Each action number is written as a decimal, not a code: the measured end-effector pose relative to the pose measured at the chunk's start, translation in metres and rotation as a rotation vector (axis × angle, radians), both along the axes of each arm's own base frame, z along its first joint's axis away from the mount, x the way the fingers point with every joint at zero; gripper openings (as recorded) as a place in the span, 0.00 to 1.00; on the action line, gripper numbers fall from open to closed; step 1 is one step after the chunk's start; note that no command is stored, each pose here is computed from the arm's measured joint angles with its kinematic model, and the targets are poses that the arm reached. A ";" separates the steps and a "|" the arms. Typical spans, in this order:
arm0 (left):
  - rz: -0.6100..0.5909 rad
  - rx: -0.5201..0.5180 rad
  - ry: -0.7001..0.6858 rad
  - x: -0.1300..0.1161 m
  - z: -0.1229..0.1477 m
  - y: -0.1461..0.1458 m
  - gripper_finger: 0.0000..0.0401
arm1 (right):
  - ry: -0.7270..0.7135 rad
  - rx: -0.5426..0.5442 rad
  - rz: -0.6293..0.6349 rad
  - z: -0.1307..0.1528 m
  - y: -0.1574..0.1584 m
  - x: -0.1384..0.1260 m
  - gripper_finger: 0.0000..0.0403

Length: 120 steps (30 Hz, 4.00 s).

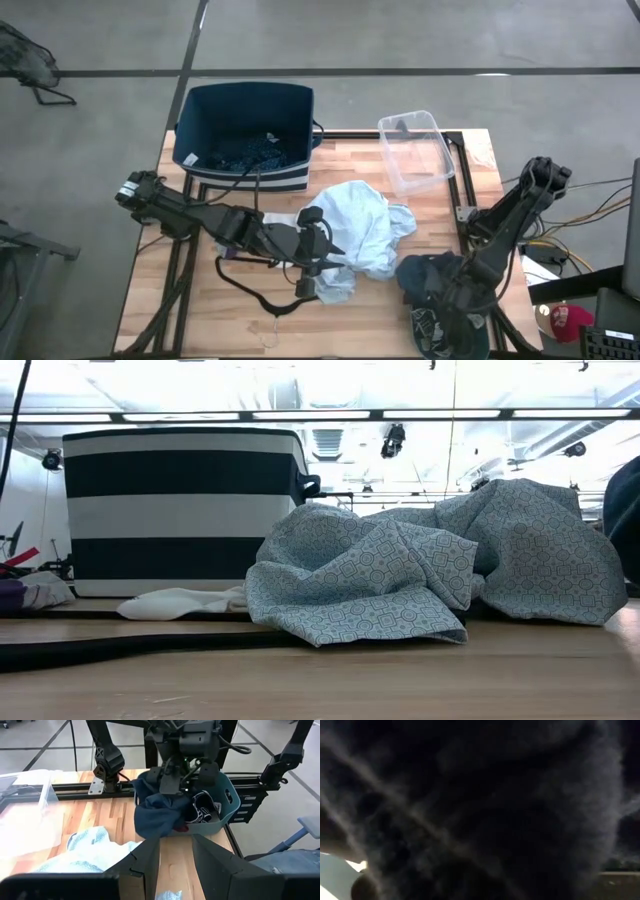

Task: Pick & Place Cloths
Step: Put the gray boxer into the green bin, then put the white shirt into the laundry organizer

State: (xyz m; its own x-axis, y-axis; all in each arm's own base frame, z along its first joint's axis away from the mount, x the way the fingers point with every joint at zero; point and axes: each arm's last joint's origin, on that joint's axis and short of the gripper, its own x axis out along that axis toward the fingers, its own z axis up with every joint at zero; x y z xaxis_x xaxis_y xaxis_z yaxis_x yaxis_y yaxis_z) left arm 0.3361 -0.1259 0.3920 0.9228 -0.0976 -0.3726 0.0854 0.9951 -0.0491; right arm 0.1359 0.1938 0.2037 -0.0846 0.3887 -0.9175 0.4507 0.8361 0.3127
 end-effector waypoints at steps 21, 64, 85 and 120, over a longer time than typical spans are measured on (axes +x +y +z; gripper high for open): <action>0.017 0.006 0.078 -0.002 -0.011 0.001 0.30 | -0.202 -0.153 -0.037 0.077 -0.018 0.007 0.36; 0.092 0.047 0.089 0.001 -0.037 0.003 0.30 | -0.125 -0.592 0.201 0.001 0.011 0.054 0.05; 0.097 0.036 0.091 0.001 -0.038 0.003 0.30 | 0.046 -0.478 0.158 -0.038 -0.005 0.040 0.03; 0.215 0.159 0.129 0.003 -0.092 0.015 0.31 | -0.399 -0.758 0.229 0.079 0.011 0.077 0.54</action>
